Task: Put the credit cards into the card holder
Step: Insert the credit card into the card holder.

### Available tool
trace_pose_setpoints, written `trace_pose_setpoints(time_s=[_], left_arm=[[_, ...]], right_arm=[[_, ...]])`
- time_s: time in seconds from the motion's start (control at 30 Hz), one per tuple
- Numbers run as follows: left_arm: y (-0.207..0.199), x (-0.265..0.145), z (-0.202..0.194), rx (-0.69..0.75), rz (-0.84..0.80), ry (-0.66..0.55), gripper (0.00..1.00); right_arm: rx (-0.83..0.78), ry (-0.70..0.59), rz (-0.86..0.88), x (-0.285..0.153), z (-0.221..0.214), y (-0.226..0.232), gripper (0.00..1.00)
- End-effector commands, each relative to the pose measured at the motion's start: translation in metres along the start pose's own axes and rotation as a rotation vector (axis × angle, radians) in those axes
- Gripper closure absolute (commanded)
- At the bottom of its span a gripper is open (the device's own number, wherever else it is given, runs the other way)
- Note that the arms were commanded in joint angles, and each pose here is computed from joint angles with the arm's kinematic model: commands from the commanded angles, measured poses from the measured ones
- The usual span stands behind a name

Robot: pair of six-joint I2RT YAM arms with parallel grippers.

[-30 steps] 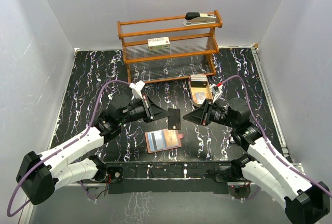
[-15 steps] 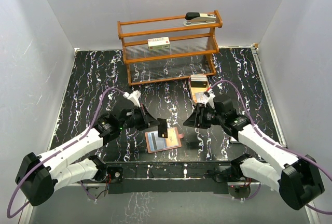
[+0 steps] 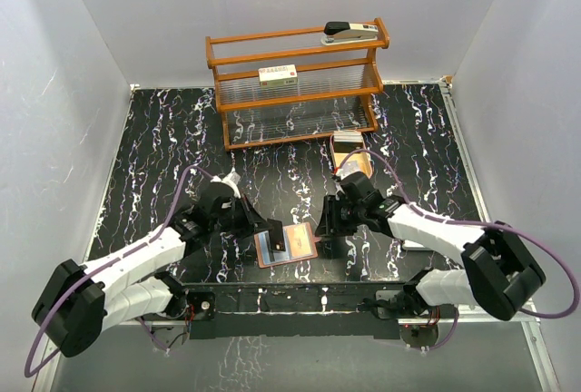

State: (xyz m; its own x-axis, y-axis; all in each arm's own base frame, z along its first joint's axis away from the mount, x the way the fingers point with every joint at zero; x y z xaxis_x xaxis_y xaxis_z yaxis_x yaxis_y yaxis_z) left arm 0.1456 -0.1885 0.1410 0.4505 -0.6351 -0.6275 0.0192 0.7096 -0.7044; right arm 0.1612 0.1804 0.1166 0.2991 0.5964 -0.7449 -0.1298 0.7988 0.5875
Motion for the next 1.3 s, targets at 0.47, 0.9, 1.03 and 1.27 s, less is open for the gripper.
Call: trace_pose_setpoints(time_s=[0.47, 0.9, 1.03, 1.27], left_arm=[[0.008, 0.010, 0.004, 0.007, -0.054, 0.056, 1.00], [0.018, 0.014, 0.002, 0.047, -0.072, 0.116, 1.00], [0.023, 0.018, -0.002, 0.071, -0.076, 0.147, 1.00], [0.026, 0.026, -0.007, 0.077, -0.126, 0.196, 1.00]], right_arm=[[-0.079, -0.036, -0.046, 0.014, -0.003, 0.004, 1.00], [-0.036, -0.030, -0.042, 0.014, -0.019, -0.002, 0.98], [-0.039, -0.023, -0.041, 0.014, -0.020, -0.001, 0.98], [-0.039, -0.024, -0.046, 0.016, -0.021, -0.003, 0.97]])
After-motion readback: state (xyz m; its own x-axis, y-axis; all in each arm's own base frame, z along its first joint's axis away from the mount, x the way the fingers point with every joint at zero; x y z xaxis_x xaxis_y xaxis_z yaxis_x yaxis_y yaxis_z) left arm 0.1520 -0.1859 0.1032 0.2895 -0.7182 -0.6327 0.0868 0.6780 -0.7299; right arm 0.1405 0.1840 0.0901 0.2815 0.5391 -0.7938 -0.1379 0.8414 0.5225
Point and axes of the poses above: each gripper's point midway between its finger pads, its own x axis out along the fingers, its own y axis along the line the jaws close on, z = x × y, the point moved 8 cm from there along -x, back along the fingers, and after that the axes turned 4 degrees about x, right-handed, at the moved point
